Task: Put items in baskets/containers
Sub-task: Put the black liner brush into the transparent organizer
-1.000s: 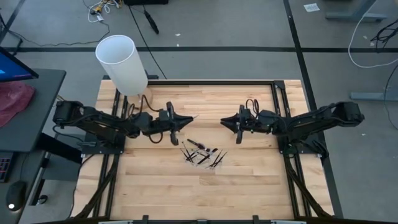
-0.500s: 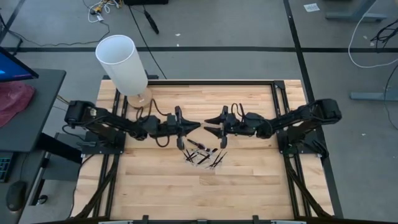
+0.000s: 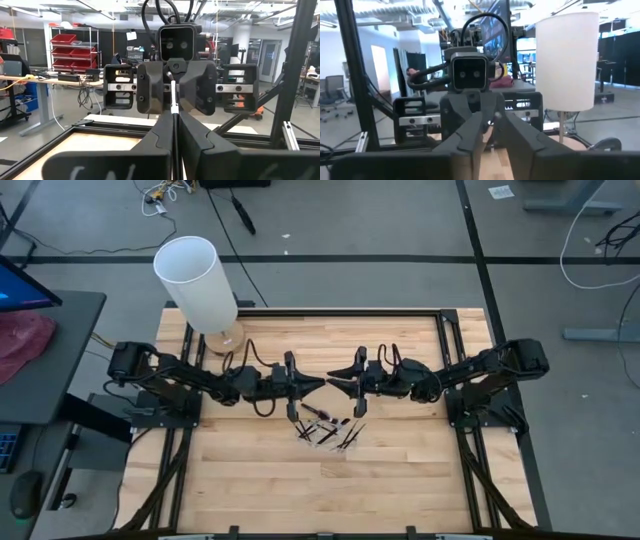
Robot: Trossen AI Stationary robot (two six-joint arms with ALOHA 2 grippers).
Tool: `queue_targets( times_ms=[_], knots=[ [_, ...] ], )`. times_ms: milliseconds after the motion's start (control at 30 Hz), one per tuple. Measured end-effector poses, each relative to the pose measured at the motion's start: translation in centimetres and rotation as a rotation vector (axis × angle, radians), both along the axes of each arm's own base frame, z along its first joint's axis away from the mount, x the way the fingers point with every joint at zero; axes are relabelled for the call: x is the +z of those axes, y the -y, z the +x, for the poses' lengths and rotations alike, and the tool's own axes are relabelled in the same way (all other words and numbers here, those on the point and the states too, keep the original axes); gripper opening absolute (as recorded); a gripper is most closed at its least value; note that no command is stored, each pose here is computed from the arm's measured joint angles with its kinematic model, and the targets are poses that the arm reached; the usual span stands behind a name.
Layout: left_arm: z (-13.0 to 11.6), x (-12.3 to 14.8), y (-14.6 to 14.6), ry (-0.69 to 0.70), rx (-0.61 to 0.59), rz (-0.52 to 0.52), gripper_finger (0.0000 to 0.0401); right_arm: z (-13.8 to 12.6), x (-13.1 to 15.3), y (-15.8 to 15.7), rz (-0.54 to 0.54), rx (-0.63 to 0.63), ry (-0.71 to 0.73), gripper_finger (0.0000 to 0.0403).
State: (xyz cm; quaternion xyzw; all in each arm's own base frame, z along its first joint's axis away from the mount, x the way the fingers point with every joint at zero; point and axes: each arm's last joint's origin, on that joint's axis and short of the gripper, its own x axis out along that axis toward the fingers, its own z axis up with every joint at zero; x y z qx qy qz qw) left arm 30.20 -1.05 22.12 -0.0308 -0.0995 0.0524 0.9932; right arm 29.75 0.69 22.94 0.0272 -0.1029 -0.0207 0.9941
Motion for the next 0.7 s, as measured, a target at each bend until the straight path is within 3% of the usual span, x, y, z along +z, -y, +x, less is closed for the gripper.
queue_targets(
  times_ms=[233, 333, 533, 700],
  knots=[
    [0.0, 0.0, 0.0, 0.000, 0.001, 0.000, 0.0015, 0.0, -0.1, -0.1, -0.004, 0.020, -0.009, 0.0019],
    [0.0, 0.0, 0.0, 0.001, 0.000, -0.010, 0.0024, 0.0, -0.1, -0.1, -0.005, 0.022, -0.010, 0.0010],
    [0.0, -0.3, -0.1, -0.030, 0.003, -0.025, 0.0086, -0.5, 0.2, 0.0, -0.013, 0.000, -0.082, 0.0007],
    [0.1, -1.0, -0.1, -0.100, 0.008, -0.023, 0.0141, -2.5, 1.8, 0.2, -0.020, -0.050, -0.197, 0.0005]
  ],
)
